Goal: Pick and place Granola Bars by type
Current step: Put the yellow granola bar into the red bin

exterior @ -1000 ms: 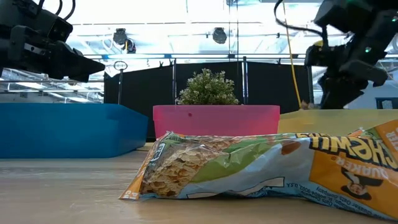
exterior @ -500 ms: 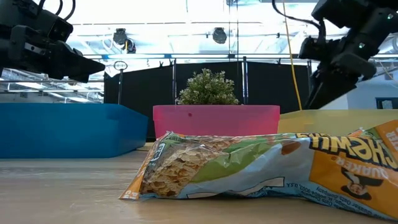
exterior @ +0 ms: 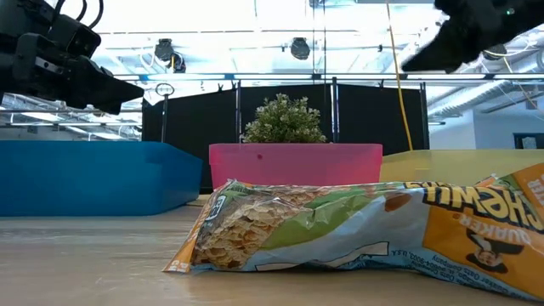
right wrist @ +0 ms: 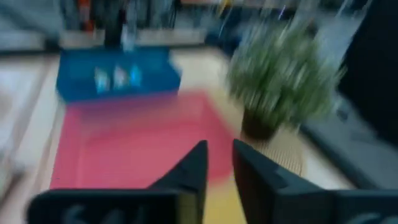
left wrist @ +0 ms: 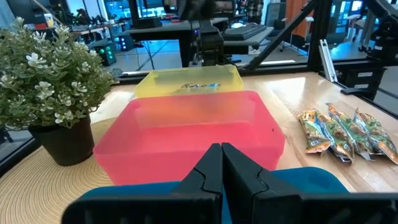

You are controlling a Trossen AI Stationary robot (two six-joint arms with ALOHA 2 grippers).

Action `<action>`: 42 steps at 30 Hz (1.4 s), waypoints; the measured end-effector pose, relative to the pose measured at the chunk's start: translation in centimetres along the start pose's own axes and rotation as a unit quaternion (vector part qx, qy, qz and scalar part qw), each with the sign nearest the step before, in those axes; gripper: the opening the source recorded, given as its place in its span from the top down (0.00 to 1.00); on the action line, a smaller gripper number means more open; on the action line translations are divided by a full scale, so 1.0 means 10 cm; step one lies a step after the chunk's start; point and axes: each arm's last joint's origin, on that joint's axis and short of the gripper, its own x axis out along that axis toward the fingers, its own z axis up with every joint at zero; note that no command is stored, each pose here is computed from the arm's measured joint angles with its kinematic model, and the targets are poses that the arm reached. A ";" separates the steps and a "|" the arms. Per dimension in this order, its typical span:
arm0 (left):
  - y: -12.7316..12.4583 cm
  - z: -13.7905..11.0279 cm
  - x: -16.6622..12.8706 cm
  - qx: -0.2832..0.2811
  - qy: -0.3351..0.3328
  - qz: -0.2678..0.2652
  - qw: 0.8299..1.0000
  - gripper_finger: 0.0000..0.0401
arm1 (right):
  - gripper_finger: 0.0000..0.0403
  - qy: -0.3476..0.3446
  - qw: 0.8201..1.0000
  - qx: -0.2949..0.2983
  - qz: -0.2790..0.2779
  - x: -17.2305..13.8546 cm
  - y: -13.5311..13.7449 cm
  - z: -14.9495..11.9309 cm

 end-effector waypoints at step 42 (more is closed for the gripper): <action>0.01 -0.04 0.00 -0.027 0.023 0.058 0.998 0.98 | 1.00 -0.244 0.963 -0.114 0.032 0.16 0.23 -0.62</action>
